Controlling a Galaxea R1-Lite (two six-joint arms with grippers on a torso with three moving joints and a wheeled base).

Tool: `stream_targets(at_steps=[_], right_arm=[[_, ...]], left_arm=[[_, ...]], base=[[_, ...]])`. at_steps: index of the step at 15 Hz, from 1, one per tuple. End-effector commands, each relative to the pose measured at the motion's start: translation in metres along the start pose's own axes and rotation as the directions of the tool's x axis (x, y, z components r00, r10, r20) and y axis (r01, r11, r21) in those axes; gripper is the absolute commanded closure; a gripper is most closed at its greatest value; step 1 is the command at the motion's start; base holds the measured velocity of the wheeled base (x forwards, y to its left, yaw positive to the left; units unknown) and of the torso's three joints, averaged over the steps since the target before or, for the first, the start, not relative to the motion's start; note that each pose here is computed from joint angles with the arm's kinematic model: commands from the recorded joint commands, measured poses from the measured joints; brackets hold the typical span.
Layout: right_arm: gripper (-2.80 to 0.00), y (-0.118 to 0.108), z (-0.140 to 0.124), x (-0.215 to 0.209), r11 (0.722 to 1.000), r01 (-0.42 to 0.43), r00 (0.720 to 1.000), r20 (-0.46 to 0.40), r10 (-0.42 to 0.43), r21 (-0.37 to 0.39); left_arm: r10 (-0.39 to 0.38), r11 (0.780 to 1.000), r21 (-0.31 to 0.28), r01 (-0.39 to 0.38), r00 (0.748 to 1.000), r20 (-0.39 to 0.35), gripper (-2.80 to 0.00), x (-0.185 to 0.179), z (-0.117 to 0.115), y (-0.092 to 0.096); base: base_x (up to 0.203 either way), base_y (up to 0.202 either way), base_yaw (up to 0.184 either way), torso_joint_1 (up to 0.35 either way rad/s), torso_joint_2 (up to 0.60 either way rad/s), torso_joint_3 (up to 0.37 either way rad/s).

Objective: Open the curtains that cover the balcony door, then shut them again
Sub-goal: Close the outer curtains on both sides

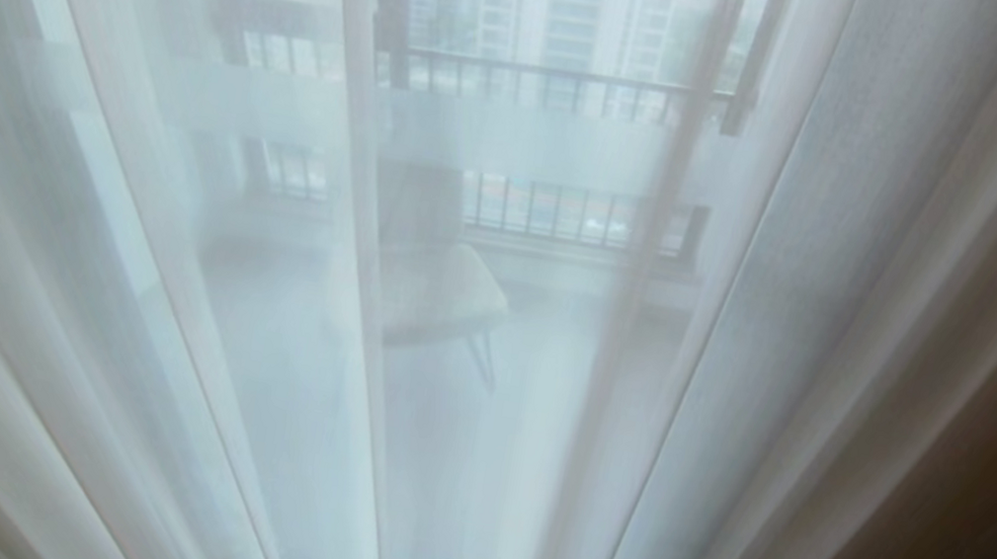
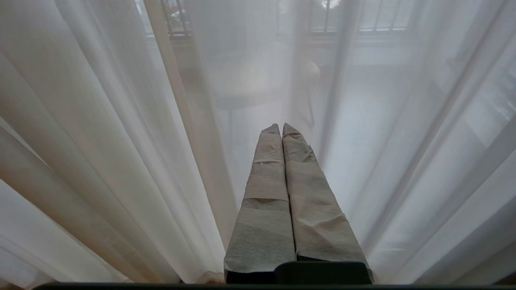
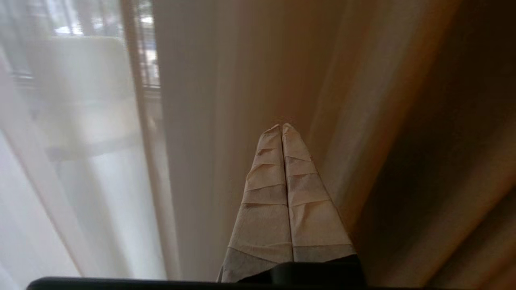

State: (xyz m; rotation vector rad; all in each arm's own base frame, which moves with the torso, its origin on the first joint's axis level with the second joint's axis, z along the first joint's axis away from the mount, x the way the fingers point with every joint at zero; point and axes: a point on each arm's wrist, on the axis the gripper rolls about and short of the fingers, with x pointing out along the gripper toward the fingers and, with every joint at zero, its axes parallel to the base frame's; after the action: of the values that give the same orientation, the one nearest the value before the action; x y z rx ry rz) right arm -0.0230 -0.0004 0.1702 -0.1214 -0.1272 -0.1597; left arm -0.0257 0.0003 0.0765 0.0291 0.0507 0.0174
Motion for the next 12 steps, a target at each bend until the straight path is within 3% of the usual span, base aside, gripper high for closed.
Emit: stream_targets(at_steps=[1,2,4,7,8,12], right_arm=[[0.0,0.0,0.017,0.02,0.984,0.177,0.98,-0.088,-0.179,-0.029],[0.0,-0.001,0.026,0.026,0.964,0.264,0.958,-0.106,-0.266,-0.038],[0.0,-0.005,0.042,0.037,0.934,0.355,0.927,-0.115,-0.358,-0.048],[0.0,-0.009,0.054,0.047,0.931,0.363,0.923,-0.121,-0.366,-0.048],[-2.8,-0.008,0.054,0.045,0.931,0.362,0.924,-0.115,-0.365,-0.048],[-2.8,-0.007,0.051,0.044,0.93,0.363,0.923,-0.118,-0.366,-0.052]], left_arm=[[0.0,1.0,0.0,0.0,1.0,0.0,0.0,0.0,0.0,0.0],[0.0,1.0,0.0,0.0,1.0,0.0,0.0,0.0,0.0,0.0],[0.001,1.0,0.0,-0.001,1.0,0.0,0.0,0.0,0.0,0.0],[-0.001,1.0,0.0,0.001,1.0,0.0,0.0,0.0,0.0,0.0],[0.0,1.0,0.0,0.0,1.0,0.0,0.0,0.0,0.0,0.0],[0.002,1.0,0.0,-0.002,1.0,0.0,0.0,0.0,0.0,0.0]], base=[[0.0,0.0,0.0,0.0,0.0,0.0],[0.0,0.0,0.0,0.0,0.0,0.0],[0.0,0.0,0.0,0.0,0.0,0.0],[0.0,0.0,0.0,0.0,0.0,0.0],[0.0,0.0,0.0,0.0,0.0,0.0],[0.0,0.0,0.0,0.0,0.0,0.0]])
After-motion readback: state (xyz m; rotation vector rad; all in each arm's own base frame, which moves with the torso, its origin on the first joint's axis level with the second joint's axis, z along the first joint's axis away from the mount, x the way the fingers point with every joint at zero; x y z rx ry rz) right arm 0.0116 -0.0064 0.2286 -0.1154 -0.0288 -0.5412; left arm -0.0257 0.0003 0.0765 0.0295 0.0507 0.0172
